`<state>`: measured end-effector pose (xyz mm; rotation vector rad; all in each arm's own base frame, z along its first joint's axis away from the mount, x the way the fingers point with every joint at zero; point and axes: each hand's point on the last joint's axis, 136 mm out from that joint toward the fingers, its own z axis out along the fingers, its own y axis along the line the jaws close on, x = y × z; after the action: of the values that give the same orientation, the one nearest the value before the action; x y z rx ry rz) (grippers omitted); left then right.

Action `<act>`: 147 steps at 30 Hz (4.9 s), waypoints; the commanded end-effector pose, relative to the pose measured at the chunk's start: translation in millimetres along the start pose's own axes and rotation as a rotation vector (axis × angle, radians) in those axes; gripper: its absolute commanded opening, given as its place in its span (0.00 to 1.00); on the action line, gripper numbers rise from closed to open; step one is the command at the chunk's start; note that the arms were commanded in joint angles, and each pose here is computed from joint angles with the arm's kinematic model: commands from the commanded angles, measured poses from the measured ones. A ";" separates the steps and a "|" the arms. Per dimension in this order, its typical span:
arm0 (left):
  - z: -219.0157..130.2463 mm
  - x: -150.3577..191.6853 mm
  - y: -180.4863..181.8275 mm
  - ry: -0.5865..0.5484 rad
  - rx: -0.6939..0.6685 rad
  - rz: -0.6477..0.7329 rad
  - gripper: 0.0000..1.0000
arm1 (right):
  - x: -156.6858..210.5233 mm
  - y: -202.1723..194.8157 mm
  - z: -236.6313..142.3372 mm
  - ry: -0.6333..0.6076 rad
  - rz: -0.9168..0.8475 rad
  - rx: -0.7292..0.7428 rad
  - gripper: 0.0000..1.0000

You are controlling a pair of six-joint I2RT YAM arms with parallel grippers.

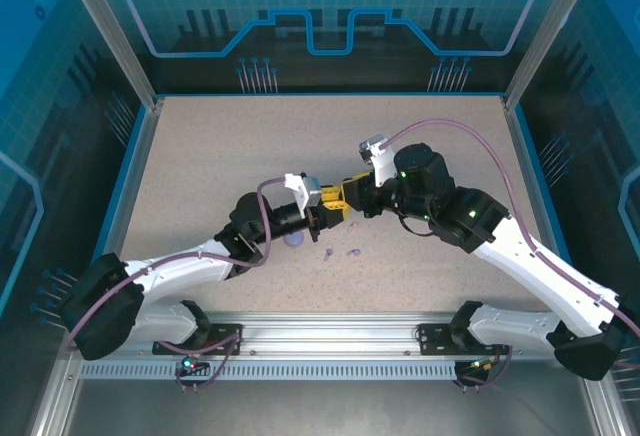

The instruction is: Insert the wireless bluetooth earbuds into the charging case

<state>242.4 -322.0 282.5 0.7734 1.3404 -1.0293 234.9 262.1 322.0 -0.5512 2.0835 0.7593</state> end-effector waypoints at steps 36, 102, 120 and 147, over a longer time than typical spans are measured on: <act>4.0 -22.5 -4.4 -0.063 0.005 0.062 0.02 | 7.3 -3.5 -2.3 0.023 0.004 0.009 0.22; -5.8 -32.8 -13.0 -0.089 0.027 0.058 0.03 | 5.1 0.1 -41.9 0.040 -0.028 -0.264 0.70; -14.6 -41.5 -29.2 -0.087 0.093 0.048 0.03 | 28.9 32.7 -56.2 -0.007 -0.723 -0.490 0.73; -13.2 -36.0 -28.9 -0.067 0.096 0.076 0.03 | 25.0 25.8 -38.8 0.036 -0.675 -0.526 0.45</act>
<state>212.7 -316.8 309.3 0.8516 1.2436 -1.0759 193.2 255.1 314.2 -1.4736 1.5852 0.8342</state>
